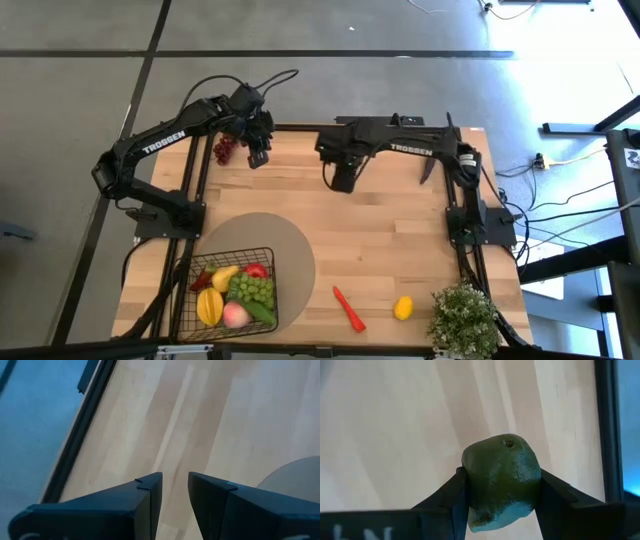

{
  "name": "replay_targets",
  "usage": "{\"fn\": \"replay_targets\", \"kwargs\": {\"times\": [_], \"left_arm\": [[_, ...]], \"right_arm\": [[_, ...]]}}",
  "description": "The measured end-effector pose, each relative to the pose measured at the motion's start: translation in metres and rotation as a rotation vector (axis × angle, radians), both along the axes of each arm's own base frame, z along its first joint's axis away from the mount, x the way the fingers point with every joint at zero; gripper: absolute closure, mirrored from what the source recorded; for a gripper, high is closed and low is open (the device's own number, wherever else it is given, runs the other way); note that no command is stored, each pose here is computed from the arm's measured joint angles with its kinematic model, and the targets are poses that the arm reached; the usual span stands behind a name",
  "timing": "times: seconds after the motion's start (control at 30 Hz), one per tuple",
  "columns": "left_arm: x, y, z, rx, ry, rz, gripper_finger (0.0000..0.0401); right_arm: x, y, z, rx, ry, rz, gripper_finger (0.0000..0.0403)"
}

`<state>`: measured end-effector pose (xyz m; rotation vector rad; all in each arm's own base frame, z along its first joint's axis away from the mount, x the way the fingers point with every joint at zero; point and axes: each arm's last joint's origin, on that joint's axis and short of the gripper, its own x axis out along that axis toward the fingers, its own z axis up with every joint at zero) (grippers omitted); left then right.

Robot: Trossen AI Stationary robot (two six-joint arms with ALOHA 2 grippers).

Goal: Build produce basket
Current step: Put the green lime into the wire basket

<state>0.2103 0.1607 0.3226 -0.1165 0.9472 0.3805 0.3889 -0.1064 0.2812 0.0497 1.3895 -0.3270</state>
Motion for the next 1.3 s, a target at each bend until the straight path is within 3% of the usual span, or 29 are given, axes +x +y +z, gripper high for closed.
{"fn": "replay_targets", "kwargs": {"times": [0.07, 0.2, 0.47, 0.6, 0.87, 1.1, 1.3], "left_arm": [[0.001, -0.002, 0.0, -0.041, -0.02, 0.0, 0.0317], [-0.004, -0.021, 0.014, -0.134, -0.143, -0.147, 0.0317], [-0.037, -0.071, 0.055, -0.027, -0.309, -0.36, 0.0317], [-0.06, -0.093, 0.068, 0.044, -0.33, -0.374, 0.0317], [-0.09, -0.118, 0.074, 0.065, -0.316, -0.352, 0.0317], [-0.101, -0.125, 0.076, 0.073, -0.324, -0.373, 0.0317], [-0.106, -0.127, 0.076, 0.102, -0.312, -0.407, 0.0317]], "right_arm": [[0.005, 0.01, 0.012, -0.006, -0.047, 0.005, 0.0244], [0.014, 0.03, 0.031, -0.006, -0.151, -0.019, 0.0244], [0.037, 0.076, 0.063, -0.012, -0.432, 0.058, 0.0244], [0.051, 0.096, 0.074, 0.027, -0.609, 0.119, 0.0244], [0.073, 0.122, 0.098, 0.21, -0.987, 0.223, 0.0244], [0.087, 0.149, 0.061, 0.376, -1.131, 0.307, 0.0244], [0.088, 0.166, 0.018, 0.428, -1.223, 0.319, 0.0248]]}}
